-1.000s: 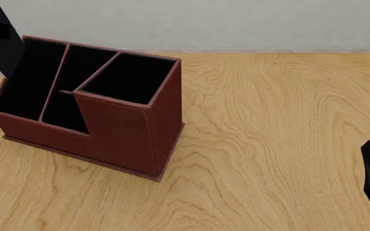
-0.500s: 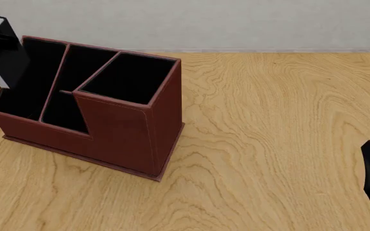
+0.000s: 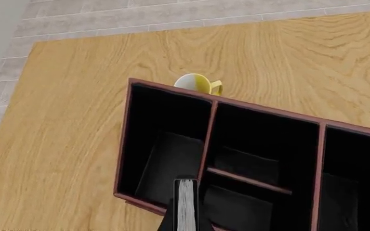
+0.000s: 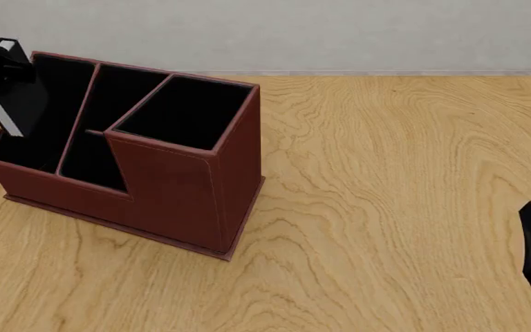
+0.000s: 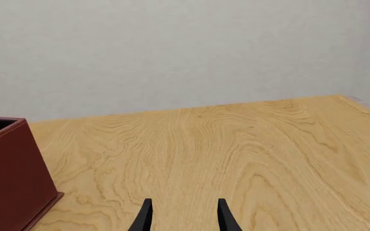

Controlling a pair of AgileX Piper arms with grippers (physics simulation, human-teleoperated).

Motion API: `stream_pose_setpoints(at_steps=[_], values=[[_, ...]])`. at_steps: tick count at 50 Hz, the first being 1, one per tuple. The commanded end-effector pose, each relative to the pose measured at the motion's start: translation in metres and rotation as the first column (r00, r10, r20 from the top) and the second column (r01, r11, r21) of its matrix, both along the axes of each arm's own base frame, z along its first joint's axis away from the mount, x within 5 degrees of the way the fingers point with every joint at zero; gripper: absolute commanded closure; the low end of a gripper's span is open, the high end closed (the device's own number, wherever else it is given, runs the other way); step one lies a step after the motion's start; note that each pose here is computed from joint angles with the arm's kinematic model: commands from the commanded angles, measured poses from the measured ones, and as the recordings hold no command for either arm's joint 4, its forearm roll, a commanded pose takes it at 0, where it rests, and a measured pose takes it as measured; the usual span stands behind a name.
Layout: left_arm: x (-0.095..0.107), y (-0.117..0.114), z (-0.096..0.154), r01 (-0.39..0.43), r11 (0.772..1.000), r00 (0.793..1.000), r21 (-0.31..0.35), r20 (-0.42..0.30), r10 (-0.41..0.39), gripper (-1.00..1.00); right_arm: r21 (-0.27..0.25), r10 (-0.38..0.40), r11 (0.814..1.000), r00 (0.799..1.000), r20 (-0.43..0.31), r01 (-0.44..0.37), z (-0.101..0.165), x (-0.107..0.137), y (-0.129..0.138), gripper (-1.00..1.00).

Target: Pick up the book and place it in the left compartment of the caddy.

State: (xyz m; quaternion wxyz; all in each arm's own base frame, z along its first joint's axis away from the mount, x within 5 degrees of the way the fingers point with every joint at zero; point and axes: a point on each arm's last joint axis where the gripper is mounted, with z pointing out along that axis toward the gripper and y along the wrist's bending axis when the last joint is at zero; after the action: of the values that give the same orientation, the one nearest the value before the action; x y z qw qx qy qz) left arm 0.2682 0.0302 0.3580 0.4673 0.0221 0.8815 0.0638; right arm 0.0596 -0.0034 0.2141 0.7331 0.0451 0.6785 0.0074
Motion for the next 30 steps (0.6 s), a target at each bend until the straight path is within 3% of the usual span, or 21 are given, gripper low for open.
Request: stream_pose_setpoints(at_steps=[1, 30], values=[[0.004, 0.003, -0.008, -0.011, 1.000, 1.000, 0.001, 0.008, 0.011, 1.00, 0.002, -0.001, 1.000, 1.000, 0.001, 0.001, 0.000, 0.000, 0.000, -1.00], [0.012, 0.006, -0.028, -0.011, 1.000, 1.000, 0.009, 0.009, 0.011, 1.00, 0.003, -0.010, 1.000, 1.000, 0.003, 0.010, 0.000, -0.001, -0.001, -1.00]])
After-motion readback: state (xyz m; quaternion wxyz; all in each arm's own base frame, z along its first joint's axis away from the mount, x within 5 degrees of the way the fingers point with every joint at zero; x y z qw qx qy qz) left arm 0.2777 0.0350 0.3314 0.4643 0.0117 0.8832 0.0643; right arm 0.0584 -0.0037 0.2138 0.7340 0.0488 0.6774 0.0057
